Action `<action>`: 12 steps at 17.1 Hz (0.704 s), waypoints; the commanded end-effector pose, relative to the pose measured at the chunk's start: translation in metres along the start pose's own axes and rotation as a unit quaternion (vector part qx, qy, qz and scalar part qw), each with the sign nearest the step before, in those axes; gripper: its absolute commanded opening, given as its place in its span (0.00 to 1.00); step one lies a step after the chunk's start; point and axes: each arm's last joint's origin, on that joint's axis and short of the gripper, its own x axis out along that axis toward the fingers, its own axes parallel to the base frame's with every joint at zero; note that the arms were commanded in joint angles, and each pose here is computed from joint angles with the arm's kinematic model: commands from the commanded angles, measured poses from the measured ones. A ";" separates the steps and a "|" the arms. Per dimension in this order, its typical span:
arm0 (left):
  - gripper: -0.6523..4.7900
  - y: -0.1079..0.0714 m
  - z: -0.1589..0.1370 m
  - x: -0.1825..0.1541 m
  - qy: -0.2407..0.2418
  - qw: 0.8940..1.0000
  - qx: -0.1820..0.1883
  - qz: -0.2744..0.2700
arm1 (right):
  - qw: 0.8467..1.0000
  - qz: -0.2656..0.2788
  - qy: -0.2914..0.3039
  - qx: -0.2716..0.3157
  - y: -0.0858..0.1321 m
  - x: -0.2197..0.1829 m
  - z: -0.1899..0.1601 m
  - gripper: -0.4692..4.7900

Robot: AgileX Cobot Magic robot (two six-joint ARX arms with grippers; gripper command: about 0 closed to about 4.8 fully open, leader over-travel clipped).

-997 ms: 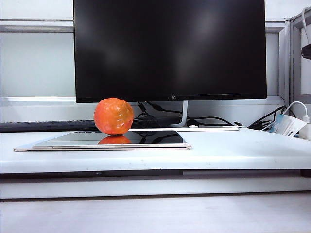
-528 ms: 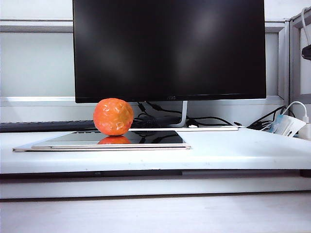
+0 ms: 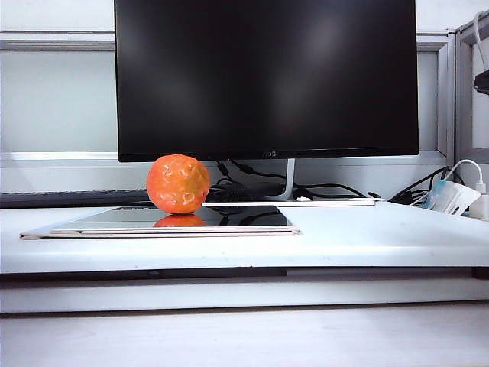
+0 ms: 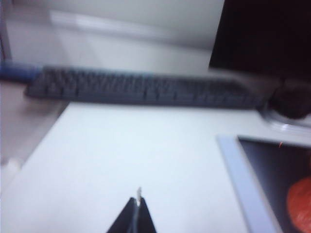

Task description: Place the orange on the center of the mirror.

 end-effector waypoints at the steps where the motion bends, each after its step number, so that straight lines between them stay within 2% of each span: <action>1: 0.11 0.000 0.000 0.000 0.004 1.000 0.001 0.002 | 1.000 0.002 -0.002 0.000 -0.001 0.000 -0.001 0.09; 12: 0.11 0.000 -0.001 0.000 0.005 1.000 0.010 -0.002 | 1.000 0.002 -0.002 0.000 -0.001 0.000 -0.001 0.09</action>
